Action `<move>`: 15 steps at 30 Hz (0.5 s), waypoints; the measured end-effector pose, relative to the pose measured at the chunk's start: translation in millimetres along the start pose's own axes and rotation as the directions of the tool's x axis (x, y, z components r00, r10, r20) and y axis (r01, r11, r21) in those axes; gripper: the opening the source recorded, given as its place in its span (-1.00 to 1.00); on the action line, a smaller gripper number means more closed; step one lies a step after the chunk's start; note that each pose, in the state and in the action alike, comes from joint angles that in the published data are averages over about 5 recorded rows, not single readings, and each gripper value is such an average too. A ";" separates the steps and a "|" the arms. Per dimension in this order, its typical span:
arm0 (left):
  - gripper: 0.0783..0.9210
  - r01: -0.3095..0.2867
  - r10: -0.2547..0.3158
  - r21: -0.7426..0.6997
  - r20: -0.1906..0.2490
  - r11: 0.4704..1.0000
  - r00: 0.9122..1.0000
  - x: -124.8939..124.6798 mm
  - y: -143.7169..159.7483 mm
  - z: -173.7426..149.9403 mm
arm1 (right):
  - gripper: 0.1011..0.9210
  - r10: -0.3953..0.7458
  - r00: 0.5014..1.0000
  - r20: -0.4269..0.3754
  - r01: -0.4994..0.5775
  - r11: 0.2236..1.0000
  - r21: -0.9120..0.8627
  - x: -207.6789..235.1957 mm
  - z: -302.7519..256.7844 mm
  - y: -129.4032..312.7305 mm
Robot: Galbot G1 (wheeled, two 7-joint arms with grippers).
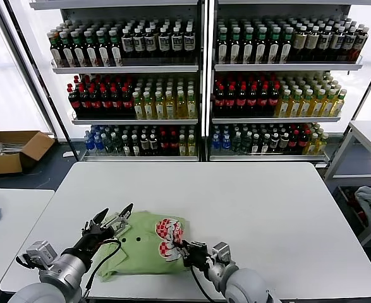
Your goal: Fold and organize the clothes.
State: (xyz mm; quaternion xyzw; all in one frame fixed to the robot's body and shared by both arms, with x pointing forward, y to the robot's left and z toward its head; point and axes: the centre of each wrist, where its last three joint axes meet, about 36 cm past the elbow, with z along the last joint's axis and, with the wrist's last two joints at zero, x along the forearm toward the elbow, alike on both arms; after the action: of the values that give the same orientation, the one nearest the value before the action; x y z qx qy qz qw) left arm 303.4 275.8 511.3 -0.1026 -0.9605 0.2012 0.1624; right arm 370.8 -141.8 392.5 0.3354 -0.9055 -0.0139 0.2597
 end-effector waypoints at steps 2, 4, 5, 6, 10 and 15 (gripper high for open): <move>0.77 0.000 0.000 0.004 0.001 1.000 1.000 0.0 -0.1 0.2 | -0.91 0.023 1.000 0.000 -0.023 1.000 0.014 11.2 2.4 -5.7; 0.77 0.000 0.000 0.007 0.003 1.000 1.000 0.1 -0.2 0.4 | -0.91 0.050 0.999 -0.004 -0.050 0.998 0.025 23.8 5.7 -13.7; 0.77 0.000 0.000 0.009 0.003 1.000 1.000 0.1 -0.3 0.6 | -0.91 0.065 0.998 -0.006 -0.065 0.997 0.030 30.5 7.4 -18.2; 0.77 -0.001 0.001 0.010 0.003 1.000 1.000 0.1 -0.5 0.7 | -0.91 0.080 0.997 -0.009 -0.080 0.996 0.036 37.5 9.2 -23.1; 0.77 -0.005 0.005 0.017 0.005 1.000 1.000 -0.7 -1.4 1.6 | -0.91 0.152 0.988 -0.026 -0.150 0.987 0.058 69.0 16.3 -44.5; 0.77 -0.011 0.011 0.029 0.007 1.000 1.000 -3.2 -2.4 3.2 | -0.88 0.245 0.969 -0.036 -0.241 0.967 0.086 105.0 23.2 -69.5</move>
State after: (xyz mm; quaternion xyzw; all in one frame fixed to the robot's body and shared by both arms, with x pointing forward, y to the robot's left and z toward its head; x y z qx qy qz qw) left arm 304.9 271.7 508.6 -0.1047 -0.9575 0.2164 0.1596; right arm 334.2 -263.7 407.1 0.2323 -0.9333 0.0624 0.2666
